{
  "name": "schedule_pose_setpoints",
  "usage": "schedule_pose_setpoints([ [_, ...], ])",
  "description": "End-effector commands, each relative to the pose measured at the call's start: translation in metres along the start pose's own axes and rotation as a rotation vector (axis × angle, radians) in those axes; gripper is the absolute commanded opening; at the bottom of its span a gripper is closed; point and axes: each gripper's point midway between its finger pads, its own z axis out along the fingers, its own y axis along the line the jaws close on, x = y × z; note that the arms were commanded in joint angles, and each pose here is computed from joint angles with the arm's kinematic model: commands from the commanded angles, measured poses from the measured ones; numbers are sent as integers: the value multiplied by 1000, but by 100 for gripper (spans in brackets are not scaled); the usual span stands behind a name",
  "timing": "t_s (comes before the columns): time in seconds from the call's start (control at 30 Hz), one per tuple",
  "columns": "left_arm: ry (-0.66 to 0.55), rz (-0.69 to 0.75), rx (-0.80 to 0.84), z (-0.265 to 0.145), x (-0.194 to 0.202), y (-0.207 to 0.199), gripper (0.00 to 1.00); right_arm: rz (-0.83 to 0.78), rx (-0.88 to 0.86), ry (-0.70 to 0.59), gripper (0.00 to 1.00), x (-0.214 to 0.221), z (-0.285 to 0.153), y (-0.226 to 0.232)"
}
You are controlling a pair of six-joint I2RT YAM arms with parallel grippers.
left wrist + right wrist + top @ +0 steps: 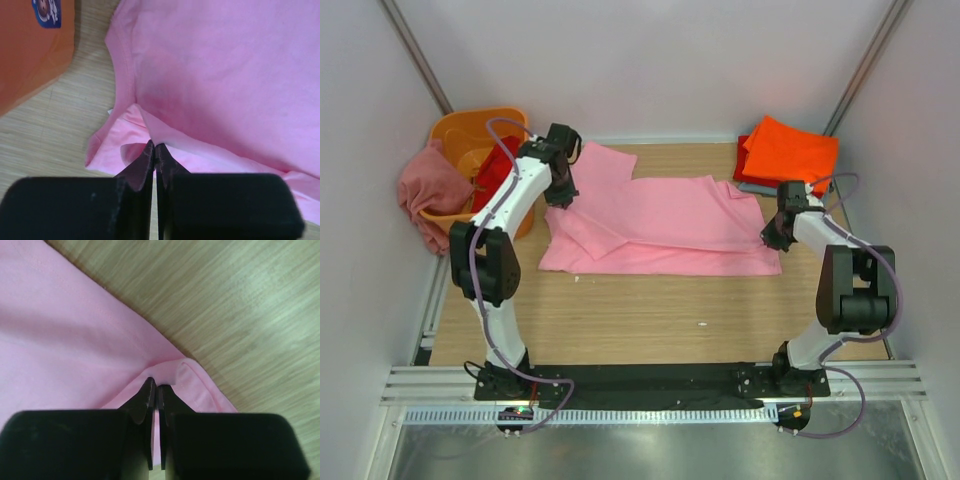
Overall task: Fold and stack the t-shirts
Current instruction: Fold the tshirt
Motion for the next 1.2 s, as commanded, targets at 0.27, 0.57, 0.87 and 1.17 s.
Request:
schedule_pose_setpoints([
  [0.27,-127,-41,7,-38,-48,8,100,-27,-143,-79,99,-74,-14,43],
  [0.57,-85,-96,120,-65,36,26,97,-21,-170,-114,100,-33,-75,2],
  [0.87,-80,-227,156,-27,100,41,96,-11,-328,35,100,37,-69,-4],
  [1.17,-150,-295,55,8,106,59,94,14,-314,96,100,45,-42,-12],
])
